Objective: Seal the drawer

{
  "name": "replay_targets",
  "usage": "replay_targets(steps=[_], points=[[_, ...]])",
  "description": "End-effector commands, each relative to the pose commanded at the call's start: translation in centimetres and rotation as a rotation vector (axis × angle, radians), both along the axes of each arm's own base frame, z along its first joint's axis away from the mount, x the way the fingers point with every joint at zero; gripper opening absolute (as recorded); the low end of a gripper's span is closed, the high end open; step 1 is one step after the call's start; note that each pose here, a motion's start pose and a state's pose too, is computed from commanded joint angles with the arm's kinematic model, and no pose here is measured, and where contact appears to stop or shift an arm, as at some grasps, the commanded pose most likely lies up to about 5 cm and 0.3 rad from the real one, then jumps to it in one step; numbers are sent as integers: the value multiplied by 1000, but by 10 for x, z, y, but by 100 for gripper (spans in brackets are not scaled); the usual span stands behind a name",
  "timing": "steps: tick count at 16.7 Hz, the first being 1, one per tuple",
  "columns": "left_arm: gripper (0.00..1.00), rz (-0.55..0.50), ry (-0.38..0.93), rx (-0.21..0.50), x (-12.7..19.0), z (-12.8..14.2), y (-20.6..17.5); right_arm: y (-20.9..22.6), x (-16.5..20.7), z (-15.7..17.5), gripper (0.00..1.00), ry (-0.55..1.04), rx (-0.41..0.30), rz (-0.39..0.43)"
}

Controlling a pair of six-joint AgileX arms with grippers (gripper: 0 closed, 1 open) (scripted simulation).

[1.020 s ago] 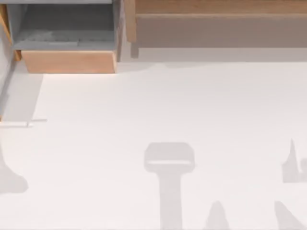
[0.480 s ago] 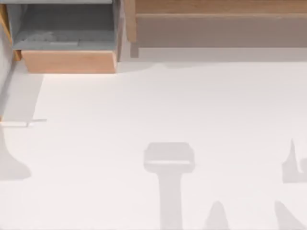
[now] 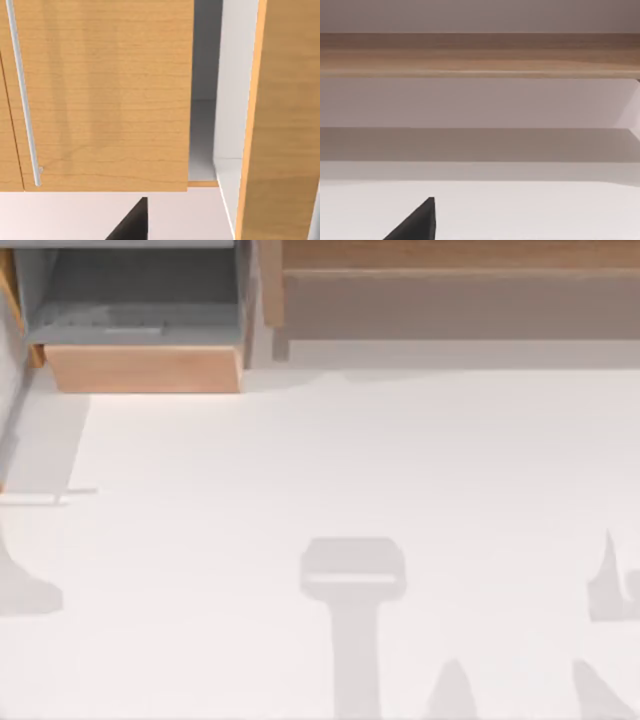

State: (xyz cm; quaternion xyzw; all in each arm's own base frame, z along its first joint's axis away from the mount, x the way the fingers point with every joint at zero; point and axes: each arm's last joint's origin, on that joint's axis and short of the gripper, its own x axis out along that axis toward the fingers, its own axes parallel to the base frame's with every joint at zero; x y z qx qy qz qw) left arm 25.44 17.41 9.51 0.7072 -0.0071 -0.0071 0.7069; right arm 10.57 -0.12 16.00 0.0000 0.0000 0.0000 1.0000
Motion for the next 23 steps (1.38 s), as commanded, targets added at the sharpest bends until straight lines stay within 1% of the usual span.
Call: replay_targets(steps=[8,9,16,17,18,20,23], points=[[2,0,0,0,0,0,0,0,0,0,100,0,0,0],[0,0,0,0,0,0,0,0,0,0,100,0,0,0],[0,0,0,0,0,0,0,0,0,0,100,0,0,0],[0,2,16,-16,-1,-4,0,0,0,0,100,0,0,0],[0,3,16,-16,0,-4,1,0,0,0,100,0,0,0],[0,3,21,-20,10,-5,1,0,0,0,100,0,0,0],[0,3,21,-19,36,-6,1,0,0,0,100,0,0,0]])
